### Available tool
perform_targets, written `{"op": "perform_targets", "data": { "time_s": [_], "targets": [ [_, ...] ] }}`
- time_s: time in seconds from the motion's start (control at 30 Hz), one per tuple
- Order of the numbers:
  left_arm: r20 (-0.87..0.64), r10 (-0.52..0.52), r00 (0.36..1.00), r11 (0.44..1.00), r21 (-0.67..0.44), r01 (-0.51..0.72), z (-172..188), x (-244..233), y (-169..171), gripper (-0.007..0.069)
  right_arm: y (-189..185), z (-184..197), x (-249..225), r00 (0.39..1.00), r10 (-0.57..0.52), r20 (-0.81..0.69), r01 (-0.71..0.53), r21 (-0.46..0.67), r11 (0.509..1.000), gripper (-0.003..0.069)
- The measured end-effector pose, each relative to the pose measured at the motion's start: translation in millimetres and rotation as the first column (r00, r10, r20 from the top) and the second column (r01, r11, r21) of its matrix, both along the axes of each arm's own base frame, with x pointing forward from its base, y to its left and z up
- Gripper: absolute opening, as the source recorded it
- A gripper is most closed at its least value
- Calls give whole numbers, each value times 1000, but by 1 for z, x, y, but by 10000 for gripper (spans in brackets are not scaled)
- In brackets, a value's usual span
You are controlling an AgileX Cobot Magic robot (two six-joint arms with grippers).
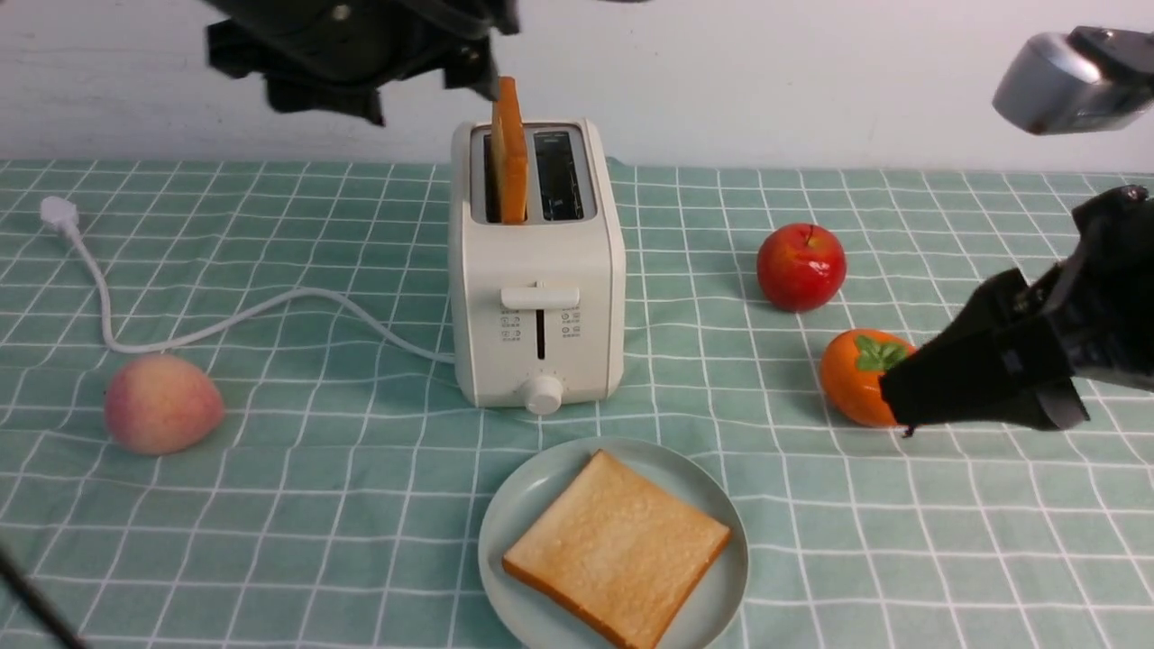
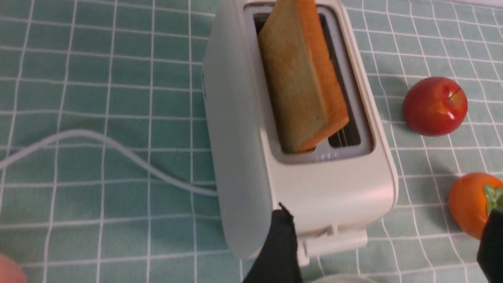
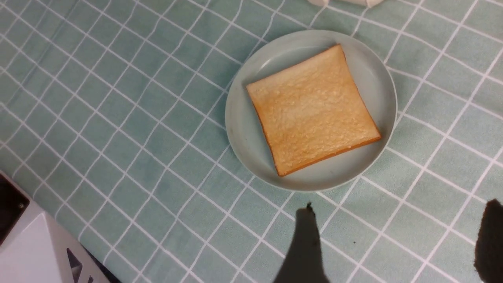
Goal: Take toasted bread from bread machine on blue coffee table place on plate.
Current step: 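Reach for a toast slice standing in the toaster with the left gripper, then place the slice of bread on the plate with the left gripper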
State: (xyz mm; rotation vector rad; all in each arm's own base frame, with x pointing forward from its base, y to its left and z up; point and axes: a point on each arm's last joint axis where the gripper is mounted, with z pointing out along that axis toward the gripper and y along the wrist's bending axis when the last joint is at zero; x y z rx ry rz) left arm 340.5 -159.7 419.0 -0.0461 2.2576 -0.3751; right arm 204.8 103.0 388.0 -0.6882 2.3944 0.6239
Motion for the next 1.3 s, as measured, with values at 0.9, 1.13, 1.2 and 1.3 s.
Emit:
{"op": "perform_targets", "data": {
  "time_s": [0.9, 1.13, 1.2, 1.3],
  "targets": [
    [157, 110, 981, 984, 122, -130, -21, 60, -28, 25, -1, -1, -2, 1000, 10, -14, -10, -19, 1000, 536],
    [302, 96, 949, 991, 61, -120, 89, -34, 24, 25, -1, -1, -2, 1000, 8, -12, -9, -25, 1000, 536],
    [275, 43, 960, 998, 38, -56, 105, -70, 38, 25, -1, -1, -2, 1000, 8, -12, -9, -25, 1000, 536],
    [216, -41, 976, 999, 2, 41, 98, -93, 40, 25, -1, -1, -2, 1000, 8, -12, -8, -25, 1000, 536]
  ]
}}
